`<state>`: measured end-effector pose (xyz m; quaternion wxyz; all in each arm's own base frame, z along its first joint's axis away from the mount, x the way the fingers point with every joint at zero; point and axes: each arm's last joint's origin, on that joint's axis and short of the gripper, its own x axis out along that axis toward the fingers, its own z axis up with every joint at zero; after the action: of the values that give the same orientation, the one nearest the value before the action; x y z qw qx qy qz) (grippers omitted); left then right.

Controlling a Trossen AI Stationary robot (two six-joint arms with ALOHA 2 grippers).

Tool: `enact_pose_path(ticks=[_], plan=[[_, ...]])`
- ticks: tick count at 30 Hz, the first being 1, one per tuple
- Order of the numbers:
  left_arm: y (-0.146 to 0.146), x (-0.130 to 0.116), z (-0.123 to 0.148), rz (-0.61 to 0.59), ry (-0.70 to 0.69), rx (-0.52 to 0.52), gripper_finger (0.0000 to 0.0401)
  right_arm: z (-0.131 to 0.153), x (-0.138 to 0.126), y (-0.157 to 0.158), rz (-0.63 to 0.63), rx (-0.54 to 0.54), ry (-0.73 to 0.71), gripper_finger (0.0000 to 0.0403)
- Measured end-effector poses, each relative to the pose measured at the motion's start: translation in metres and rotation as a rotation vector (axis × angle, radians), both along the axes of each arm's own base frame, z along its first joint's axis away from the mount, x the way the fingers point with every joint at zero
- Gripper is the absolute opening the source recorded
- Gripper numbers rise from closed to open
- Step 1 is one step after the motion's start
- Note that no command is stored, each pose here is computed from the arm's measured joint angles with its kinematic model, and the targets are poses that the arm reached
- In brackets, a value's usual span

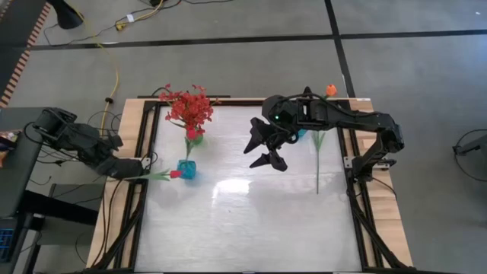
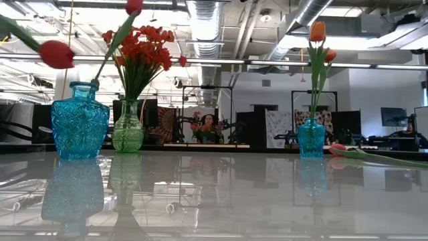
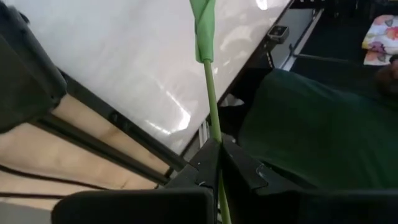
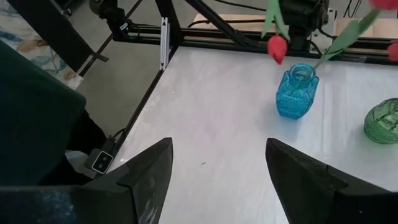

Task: Sort flowers into vase by color
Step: Put the left red tulip into the left blue vase

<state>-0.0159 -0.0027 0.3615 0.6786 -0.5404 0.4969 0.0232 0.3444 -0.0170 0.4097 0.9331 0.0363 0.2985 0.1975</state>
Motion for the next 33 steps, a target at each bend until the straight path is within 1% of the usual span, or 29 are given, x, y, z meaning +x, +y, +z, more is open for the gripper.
enact_pose_path(ticks=[3,5,8,10,13,15,19,22,25,27,28,30,31,33], plan=[[0.0,0.0,0.0,-0.01,0.001,-0.009,0.0,0.0,0.0,0.0,0.0,0.0,0.0,0.0284],[-0.001,0.002,0.002,-0.02,-0.036,-0.011,0.0,0.0,0.0,0.0,0.0,0.0,0.0,0.0284],[-0.003,0.009,0.009,-0.036,-0.161,-0.012,0.0,0.0,0.0,0.0,-0.003,0.004,0.002,0.0284],[-0.004,0.013,0.014,-0.016,-0.246,0.012,0.0,0.0,0.0,0.0,-0.004,0.005,0.003,0.0284],[-0.005,0.024,0.023,0.005,-0.377,0.079,0.0,0.0,0.0,0.0,-0.001,0.001,-0.004,0.0284],[-0.009,0.038,0.032,-0.005,-0.51,0.146,0.0,0.002,0.001,0.0,0.001,-0.003,-0.026,0.0284],[-0.017,0.066,0.057,-0.035,-0.831,0.325,0.0,0.007,0.004,0.0,0.009,-0.019,-0.092,0.0284],[-0.023,0.083,0.077,-0.043,-1.077,0.489,0.0,0.01,0.006,-0.003,0.003,-0.024,-0.136,0.0284],[-0.026,0.095,0.094,-0.018,-1.28,0.676,0.0,0.013,0.008,-0.004,-0.002,-0.024,-0.168,0.0284],[-0.025,0.101,0.104,0.049,-1.365,0.836,0.0,0.017,0.01,-0.006,-0.014,-0.015,-0.21,0.0284],[-0.025,0.104,0.108,0.1,-1.388,0.917,0.0,0.021,0.011,-0.006,-0.02,-0.01,-0.245,0.0284],[-0.025,0.111,0.116,0.194,-1.407,1.045,0.0,0.03,0.015,-0.006,-0.024,-0.005,-0.346,0.0284],[-0.026,0.116,0.119,0.216,-1.415,1.103,0.0,0.036,0.016,-0.005,-0.023,-0.005,-0.406,0.0284],[-0.031,0.13,0.12,0.211,-1.41,1.209,0.0,0.049,0.018,-0.004,-0.023,-0.001,-0.542,0.0284]])
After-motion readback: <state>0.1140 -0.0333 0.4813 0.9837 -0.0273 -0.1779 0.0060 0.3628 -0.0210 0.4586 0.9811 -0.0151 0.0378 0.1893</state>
